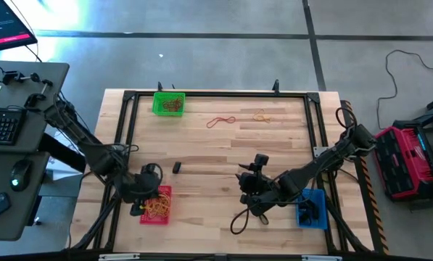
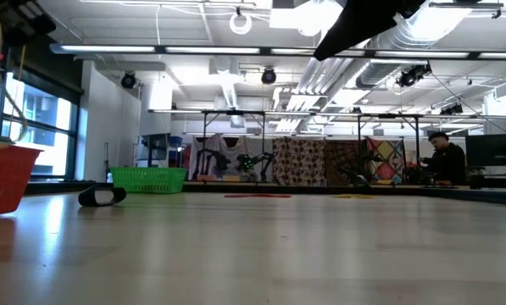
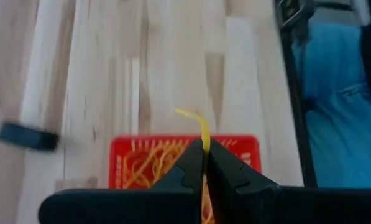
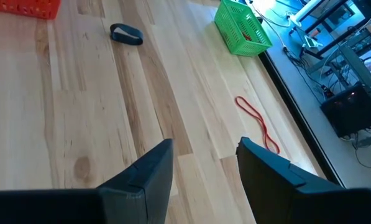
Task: Sort rubber bands into baskets
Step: Put the yellow rubber band into the red bin
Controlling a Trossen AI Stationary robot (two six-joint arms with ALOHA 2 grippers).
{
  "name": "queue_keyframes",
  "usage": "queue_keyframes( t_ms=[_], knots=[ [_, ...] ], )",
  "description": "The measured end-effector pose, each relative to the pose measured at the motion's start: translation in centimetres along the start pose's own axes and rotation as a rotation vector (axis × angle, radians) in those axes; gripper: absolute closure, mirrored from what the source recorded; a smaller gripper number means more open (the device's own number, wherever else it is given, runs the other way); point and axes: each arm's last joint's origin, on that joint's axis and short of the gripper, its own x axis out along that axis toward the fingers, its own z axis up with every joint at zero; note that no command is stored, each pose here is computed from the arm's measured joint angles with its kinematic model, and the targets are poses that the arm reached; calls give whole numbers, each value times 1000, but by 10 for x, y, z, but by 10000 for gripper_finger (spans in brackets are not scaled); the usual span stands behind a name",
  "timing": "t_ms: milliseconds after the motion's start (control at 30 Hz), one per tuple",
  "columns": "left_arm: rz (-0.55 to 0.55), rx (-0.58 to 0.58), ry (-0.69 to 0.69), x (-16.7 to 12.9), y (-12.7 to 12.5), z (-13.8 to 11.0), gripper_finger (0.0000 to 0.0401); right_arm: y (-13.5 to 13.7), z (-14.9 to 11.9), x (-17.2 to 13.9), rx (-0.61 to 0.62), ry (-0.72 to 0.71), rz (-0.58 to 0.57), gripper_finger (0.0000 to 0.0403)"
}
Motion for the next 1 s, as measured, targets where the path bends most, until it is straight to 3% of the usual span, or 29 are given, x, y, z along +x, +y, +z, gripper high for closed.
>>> queue_keyframes(
  t_ms=[333,1000],
  knots=[
    [-6,-121,140,16,-2,-28,401,0,0,0,-2,2,3,236],
    [-39,-179,177,4,-5,-37,401,0,-1,0,-7,8,8,236]
  ],
)
